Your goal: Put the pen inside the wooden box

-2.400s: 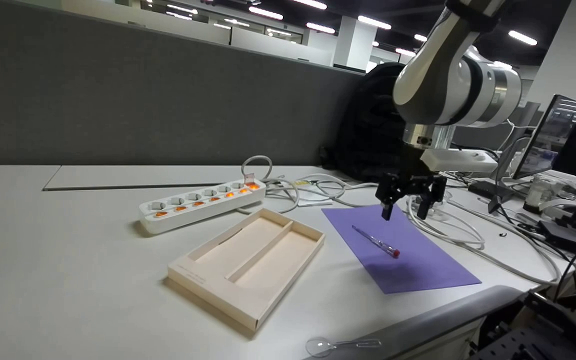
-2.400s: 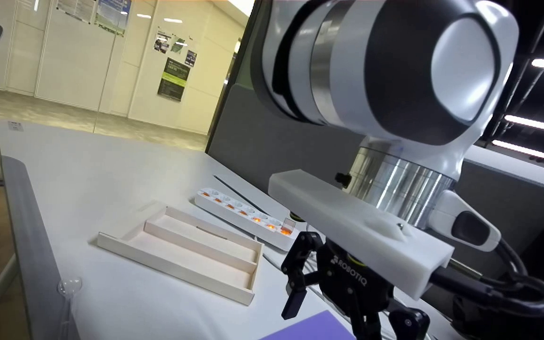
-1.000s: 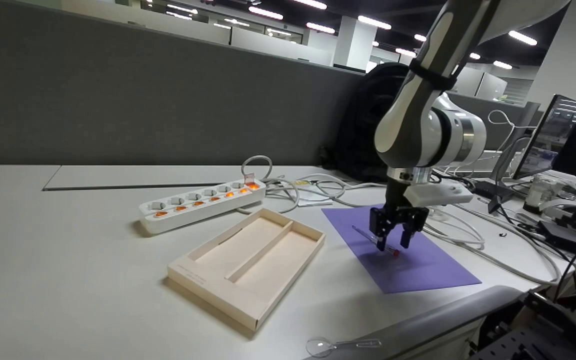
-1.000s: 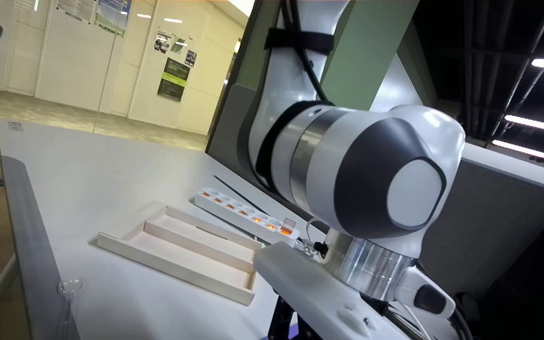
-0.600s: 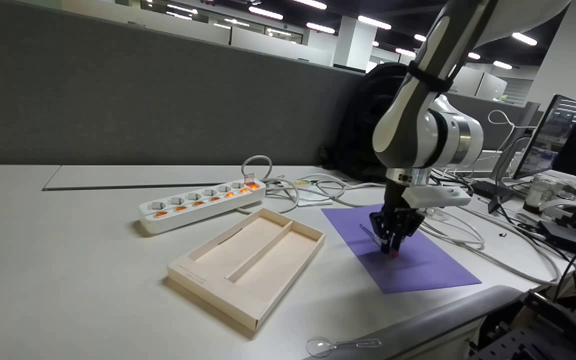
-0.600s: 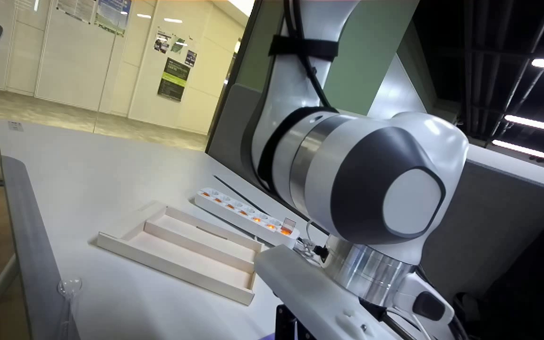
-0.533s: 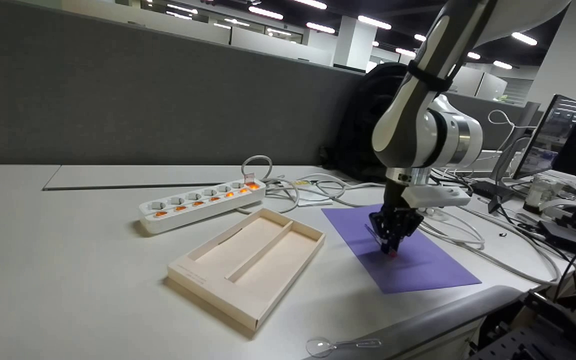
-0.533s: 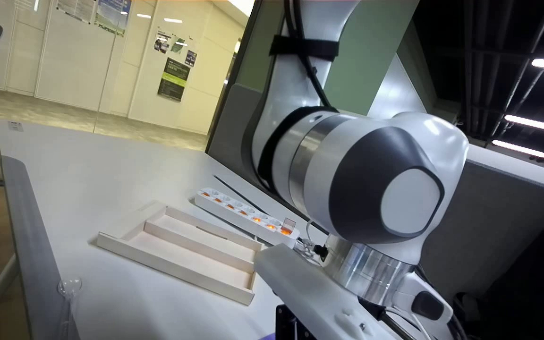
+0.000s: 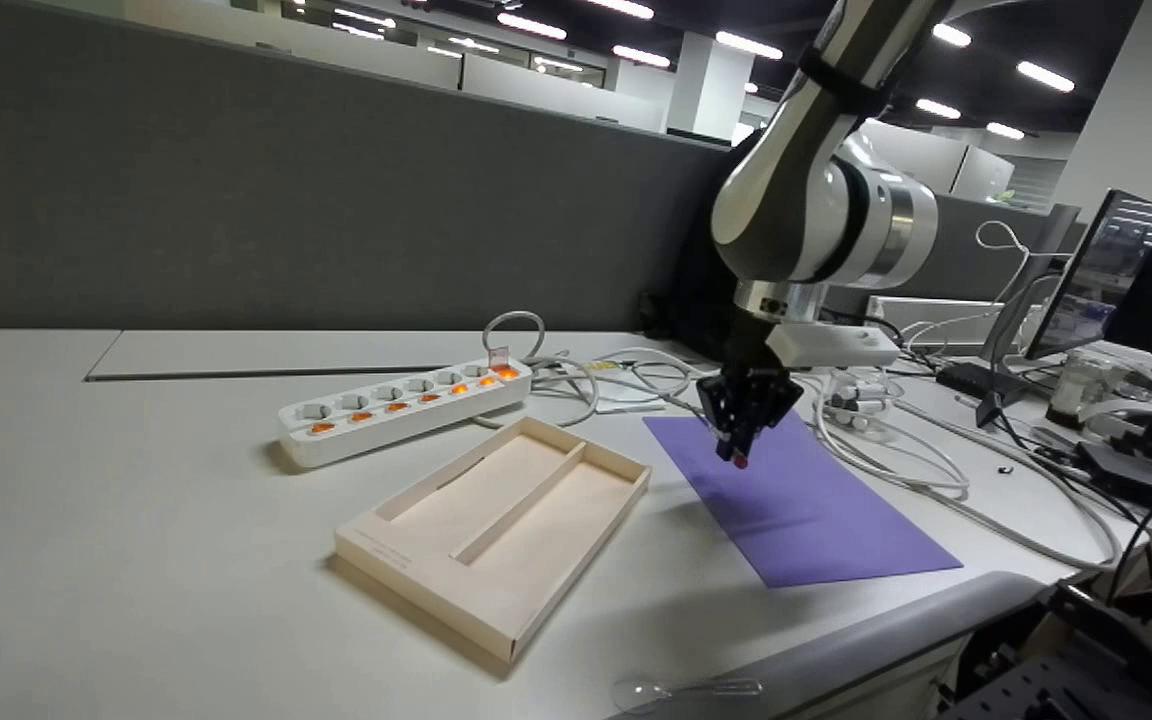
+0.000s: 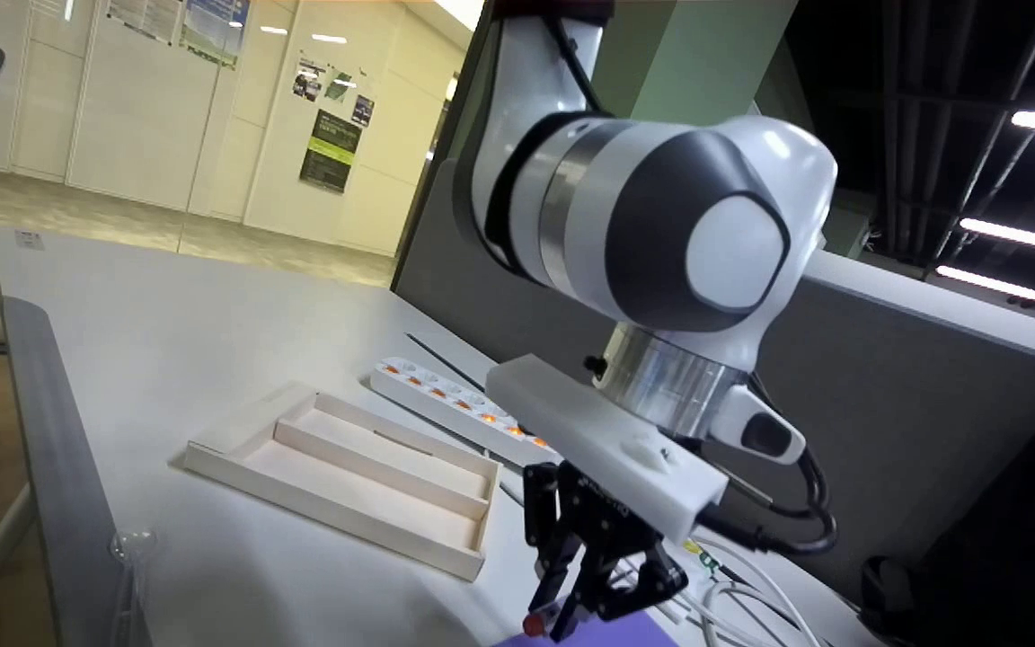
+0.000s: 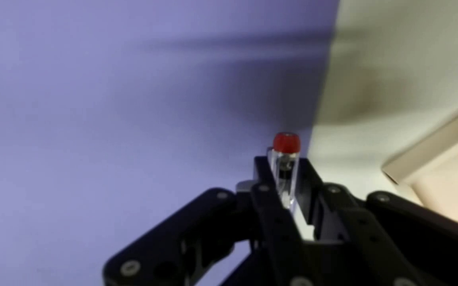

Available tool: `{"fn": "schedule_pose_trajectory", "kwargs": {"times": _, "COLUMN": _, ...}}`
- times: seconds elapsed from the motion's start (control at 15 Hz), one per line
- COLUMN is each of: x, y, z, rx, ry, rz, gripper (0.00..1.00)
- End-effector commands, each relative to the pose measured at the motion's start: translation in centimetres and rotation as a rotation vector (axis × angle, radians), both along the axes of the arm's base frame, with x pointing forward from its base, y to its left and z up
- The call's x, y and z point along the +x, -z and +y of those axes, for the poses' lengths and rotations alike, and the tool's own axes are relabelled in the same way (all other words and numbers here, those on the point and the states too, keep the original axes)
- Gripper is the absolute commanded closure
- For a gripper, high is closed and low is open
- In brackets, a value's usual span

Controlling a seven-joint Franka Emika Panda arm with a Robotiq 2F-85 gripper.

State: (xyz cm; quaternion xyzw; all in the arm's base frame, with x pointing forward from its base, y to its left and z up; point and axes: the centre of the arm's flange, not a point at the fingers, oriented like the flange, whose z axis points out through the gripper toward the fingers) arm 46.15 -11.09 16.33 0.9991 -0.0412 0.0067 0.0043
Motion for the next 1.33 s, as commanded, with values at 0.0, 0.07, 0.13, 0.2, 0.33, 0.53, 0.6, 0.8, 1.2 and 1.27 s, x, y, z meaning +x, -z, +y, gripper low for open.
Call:
{"fn": "schedule_pose_trajectory", "kwargs": {"times": 0.0, "x": 1.4, "y": -4.2, "z": 3.9, "rx": -0.006, "ry": -0.087, "rz": -0.046, "gripper": 0.95}}
{"fn": "schedule_pose_trajectory", "kwargs": {"times": 0.07, "x": 2.1, "y": -4.7, "z": 4.8, "rx": -0.001, "ry": -0.100, "rz": -0.054, "gripper": 0.95}}
{"fn": "schedule_pose_trajectory", "kwargs": {"times": 0.13, "x": 2.9, "y": -4.8, "z": 6.0, "rx": 0.004, "ry": -0.120, "rz": -0.060, "gripper": 0.95}}
{"fn": "schedule_pose_trajectory", "kwargs": {"times": 0.2, "x": 3.4, "y": -4.8, "z": 7.1, "rx": 0.012, "ry": -0.135, "rz": -0.062, "gripper": 0.95}}
{"fn": "schedule_pose_trajectory", "kwargs": {"times": 0.33, "x": 4.3, "y": -4.3, "z": 9.1, "rx": 0.009, "ry": -0.180, "rz": -0.063, "gripper": 0.95}}
{"fn": "schedule_pose_trajectory", "kwargs": {"times": 0.53, "x": 5.2, "y": -3.0, "z": 11.5, "rx": 0.024, "ry": -0.216, "rz": -0.056, "gripper": 0.95}}
{"fn": "schedule_pose_trajectory", "kwargs": {"times": 0.6, "x": 5.5, "y": -2.4, "z": 12.1, "rx": 0.030, "ry": -0.210, "rz": -0.054, "gripper": 0.95}}
{"fn": "schedule_pose_trajectory", "kwargs": {"times": 0.8, "x": 6.0, "y": 0.3, "z": 13.6, "rx": 0.036, "ry": -0.199, "rz": -0.039, "gripper": 0.95}}
{"fn": "schedule_pose_trajectory", "kwargs": {"times": 1.2, "x": 6.4, "y": 4.7, "z": 15.5, "rx": 0.018, "ry": -0.144, "rz": -0.039, "gripper": 0.95}}
{"fn": "schedule_pose_trajectory", "kwargs": {"times": 1.27, "x": 6.5, "y": 5.0, "z": 15.7, "rx": 0.017, "ry": -0.142, "rz": -0.042, "gripper": 0.95}}
